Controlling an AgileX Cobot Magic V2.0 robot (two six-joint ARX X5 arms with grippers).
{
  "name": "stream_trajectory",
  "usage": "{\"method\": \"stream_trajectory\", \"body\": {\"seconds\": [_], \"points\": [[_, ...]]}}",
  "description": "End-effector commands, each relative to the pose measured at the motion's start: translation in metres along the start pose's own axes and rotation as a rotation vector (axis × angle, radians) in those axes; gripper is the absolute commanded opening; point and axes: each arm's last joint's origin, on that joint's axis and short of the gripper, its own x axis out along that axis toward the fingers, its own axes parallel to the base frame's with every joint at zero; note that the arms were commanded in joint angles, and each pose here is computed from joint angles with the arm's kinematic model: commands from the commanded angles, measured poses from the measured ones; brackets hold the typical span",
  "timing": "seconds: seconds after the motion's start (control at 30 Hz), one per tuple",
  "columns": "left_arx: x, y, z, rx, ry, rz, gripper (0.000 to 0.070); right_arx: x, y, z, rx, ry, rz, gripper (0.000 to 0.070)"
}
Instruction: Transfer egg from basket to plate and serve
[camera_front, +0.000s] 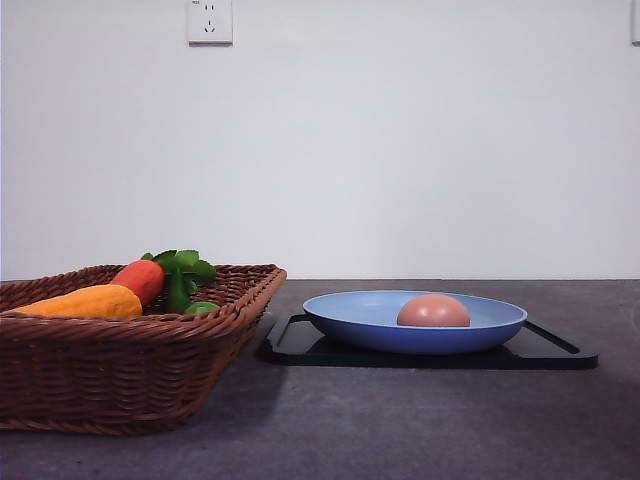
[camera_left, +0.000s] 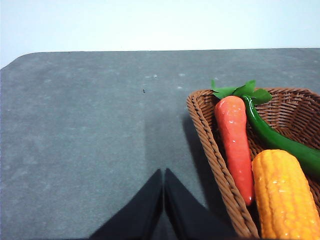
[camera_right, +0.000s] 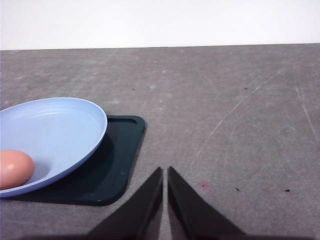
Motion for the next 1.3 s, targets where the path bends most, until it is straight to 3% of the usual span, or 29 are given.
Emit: {"method": "stream_trajectory", "body": {"seconds": [0.0, 1.27], "points": [[0.002, 0.0001, -0.0078, -0.01, 0.028, 0.001, 0.0, 0.0006, -0.0002, -0.0016, 0.012, 0.001, 0.0, 0.0], [0.002, 0.0001, -0.0078, -0.01, 0.028, 0.001, 0.0, 0.0006, -0.0002, -0.0016, 0.012, 0.001, 0.0, 0.0]]}}
